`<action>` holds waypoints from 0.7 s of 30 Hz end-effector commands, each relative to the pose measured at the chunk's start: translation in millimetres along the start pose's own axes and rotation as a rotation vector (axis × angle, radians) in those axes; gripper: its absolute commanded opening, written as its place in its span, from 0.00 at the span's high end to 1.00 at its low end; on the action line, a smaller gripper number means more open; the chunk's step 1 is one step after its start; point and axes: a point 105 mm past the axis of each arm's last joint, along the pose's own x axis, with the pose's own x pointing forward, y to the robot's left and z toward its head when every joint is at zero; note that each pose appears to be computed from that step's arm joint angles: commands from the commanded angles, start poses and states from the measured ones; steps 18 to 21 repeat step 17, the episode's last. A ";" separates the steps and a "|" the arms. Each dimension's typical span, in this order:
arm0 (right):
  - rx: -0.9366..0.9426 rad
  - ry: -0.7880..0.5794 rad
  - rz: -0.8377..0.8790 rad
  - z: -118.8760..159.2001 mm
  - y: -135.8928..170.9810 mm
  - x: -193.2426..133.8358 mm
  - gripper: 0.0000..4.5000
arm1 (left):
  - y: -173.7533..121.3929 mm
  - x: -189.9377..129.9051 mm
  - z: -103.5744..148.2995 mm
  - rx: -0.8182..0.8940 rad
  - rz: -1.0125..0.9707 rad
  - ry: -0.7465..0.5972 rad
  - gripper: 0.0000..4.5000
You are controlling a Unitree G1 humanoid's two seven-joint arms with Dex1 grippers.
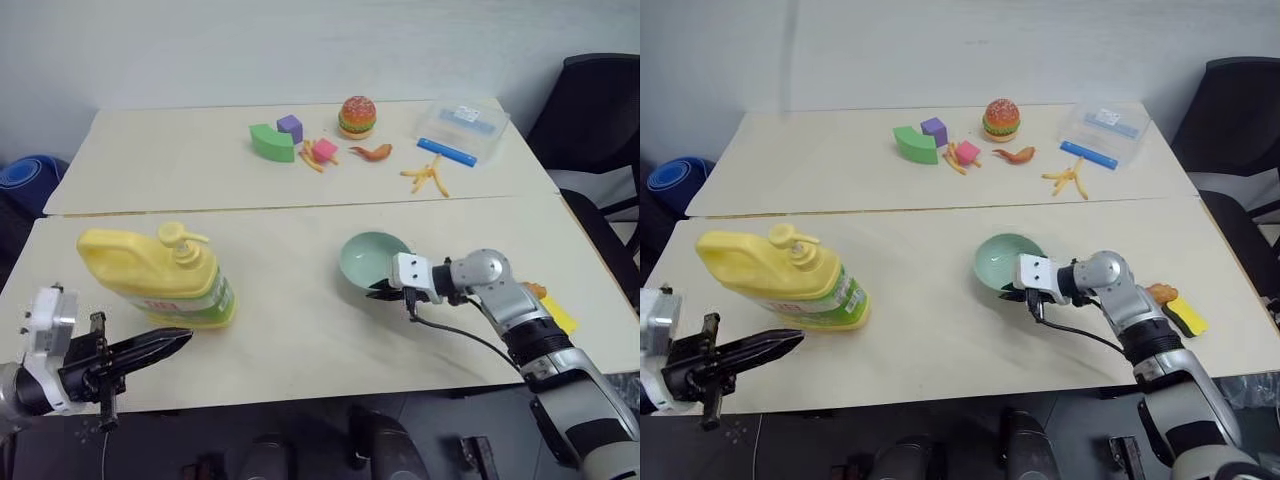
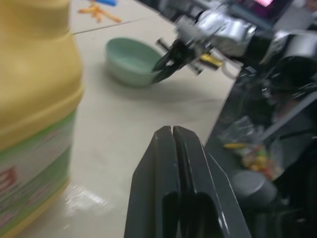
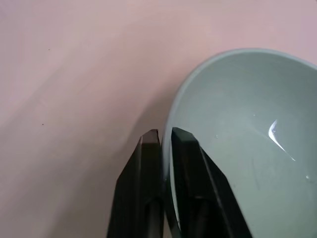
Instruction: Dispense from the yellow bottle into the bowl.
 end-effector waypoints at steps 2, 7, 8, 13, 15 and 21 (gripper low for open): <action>-0.017 -0.219 -0.119 25.7 3.2 -33.1 0.56 | 9.9 0.5 -21.3 0.104 0.082 0.072 0.87; 0.120 -0.448 -0.209 38.0 44.9 -80.7 0.17 | 27.2 -8.5 -38.2 0.285 0.253 0.079 0.53; 0.149 -0.450 -0.215 36.3 51.6 -85.9 0.09 | 29.5 -10.5 -42.3 0.301 0.276 0.095 0.46; 0.244 -0.362 -0.276 10.7 91.7 -115.9 0.00 | 29.9 -16.2 -58.8 0.317 0.328 0.111 0.38; 0.245 -0.308 -0.361 -6.3 99.9 -126.8 0.00 | 37.7 -19.6 -67.6 0.346 0.402 0.147 0.38; 0.235 -0.291 -0.429 -13.5 99.0 -131.5 0.00 | 41.7 -21.5 -71.2 0.367 0.442 0.167 0.38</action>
